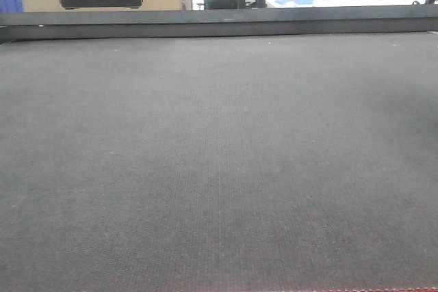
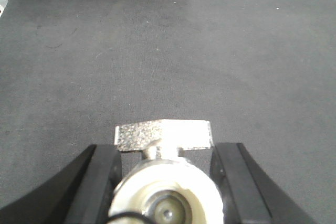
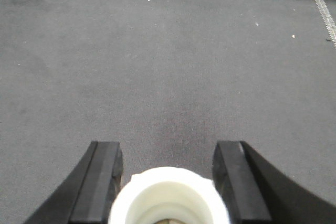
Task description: Place valve from conveyor to right shelf box
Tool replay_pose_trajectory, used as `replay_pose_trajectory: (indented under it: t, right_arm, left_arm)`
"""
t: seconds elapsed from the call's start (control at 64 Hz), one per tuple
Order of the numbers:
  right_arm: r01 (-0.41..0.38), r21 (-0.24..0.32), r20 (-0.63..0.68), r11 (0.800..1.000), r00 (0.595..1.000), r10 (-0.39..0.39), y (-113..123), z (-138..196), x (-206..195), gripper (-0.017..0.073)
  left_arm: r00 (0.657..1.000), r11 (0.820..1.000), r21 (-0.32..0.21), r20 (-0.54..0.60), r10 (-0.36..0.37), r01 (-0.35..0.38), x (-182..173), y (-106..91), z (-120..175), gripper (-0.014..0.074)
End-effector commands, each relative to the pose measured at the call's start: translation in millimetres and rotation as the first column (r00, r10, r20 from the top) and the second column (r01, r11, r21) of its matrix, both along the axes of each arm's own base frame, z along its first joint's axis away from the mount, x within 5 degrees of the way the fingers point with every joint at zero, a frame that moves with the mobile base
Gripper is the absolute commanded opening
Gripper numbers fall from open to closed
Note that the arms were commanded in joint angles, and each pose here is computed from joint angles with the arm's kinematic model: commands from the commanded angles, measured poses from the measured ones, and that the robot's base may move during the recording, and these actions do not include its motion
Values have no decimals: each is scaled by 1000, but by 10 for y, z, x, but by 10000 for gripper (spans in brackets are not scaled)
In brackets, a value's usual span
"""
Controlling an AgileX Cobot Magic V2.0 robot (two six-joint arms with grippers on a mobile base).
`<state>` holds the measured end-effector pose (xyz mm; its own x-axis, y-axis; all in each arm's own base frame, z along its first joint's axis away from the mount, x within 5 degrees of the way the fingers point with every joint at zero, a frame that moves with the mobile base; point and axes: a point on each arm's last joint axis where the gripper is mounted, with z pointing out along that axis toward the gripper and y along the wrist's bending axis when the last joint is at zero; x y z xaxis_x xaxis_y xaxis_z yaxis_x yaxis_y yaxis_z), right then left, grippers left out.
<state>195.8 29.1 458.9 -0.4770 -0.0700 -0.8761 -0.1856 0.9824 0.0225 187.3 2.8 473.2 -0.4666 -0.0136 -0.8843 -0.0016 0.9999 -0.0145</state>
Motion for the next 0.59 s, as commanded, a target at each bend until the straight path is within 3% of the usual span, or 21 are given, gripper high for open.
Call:
replay_pose_trajectory:
  t: [0.0,0.578]
  right_arm:
    - [6,3,96,1000,995,-7,-11,132,-30,-154]
    - [6,3,96,1000,995,-7,-11,132,-30,-154]
  left_arm:
    - [998,1000,-11,62,-2,3,-20,-13,69,-111]
    - [998,1000,-11,62,-2,3,-20,-13,69,-111]
